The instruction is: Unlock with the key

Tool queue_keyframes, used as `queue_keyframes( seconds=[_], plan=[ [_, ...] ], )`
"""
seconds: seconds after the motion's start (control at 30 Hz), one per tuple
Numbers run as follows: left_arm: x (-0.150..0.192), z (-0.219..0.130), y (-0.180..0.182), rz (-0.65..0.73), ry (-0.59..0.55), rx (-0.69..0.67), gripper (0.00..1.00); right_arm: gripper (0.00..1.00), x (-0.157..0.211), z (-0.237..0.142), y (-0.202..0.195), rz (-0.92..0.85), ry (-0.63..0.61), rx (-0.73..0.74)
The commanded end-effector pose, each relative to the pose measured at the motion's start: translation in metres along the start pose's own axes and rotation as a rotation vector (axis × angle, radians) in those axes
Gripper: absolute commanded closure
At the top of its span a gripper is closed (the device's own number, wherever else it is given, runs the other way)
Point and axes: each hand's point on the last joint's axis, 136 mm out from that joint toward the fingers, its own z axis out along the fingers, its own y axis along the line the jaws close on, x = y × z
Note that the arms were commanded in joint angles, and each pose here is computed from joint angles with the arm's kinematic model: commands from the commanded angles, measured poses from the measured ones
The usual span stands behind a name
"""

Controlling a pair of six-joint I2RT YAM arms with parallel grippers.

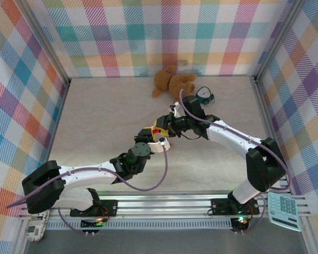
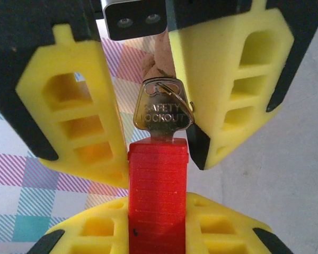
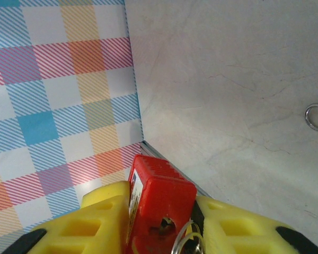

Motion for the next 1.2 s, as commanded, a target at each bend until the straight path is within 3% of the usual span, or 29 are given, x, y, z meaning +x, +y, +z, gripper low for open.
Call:
queue_keyframes(
  seconds=[0.0,0.17,0.4,0.6,0.73,0.8,0.9,1.0,1.17],
  plan=[
    [-0.008,0.003,-0.008,0.031,-0.013,0.017,1.0,0.65,0.005,-0.001,0.029,-0.062,0.041,-0.096],
    [-0.01,0.005,-0.012,0.057,-0.013,0.023,1.0,0.59,0.008,-0.001,0.033,-0.067,0.063,-0.117],
    [-0.01,0.008,-0.012,0.07,0.001,0.018,0.98,0.82,0.008,-0.003,0.04,-0.098,0.058,-0.155],
    [-0.009,0.004,-0.008,0.056,0.01,0.018,0.64,0.85,0.004,-0.007,0.04,-0.13,0.017,-0.135],
    [-0.011,-0.01,-0.003,-0.024,0.011,0.077,0.31,0.86,-0.007,-0.008,0.039,-0.144,-0.021,-0.118],
    [-0.009,-0.022,0.002,-0.1,0.02,0.133,0.23,0.86,-0.015,-0.006,0.039,-0.161,-0.036,-0.103],
    [-0.002,-0.046,0.03,-0.283,0.018,0.138,0.22,0.86,-0.028,-0.001,0.04,-0.198,-0.059,-0.076],
    [0.016,-0.073,0.072,-0.528,0.006,0.063,0.22,0.87,-0.041,0.008,0.04,-0.235,-0.081,-0.06],
    [0.083,-0.121,0.14,-0.915,0.047,-0.228,0.16,0.87,-0.055,0.033,0.025,-0.292,-0.096,-0.004]
  ],
)
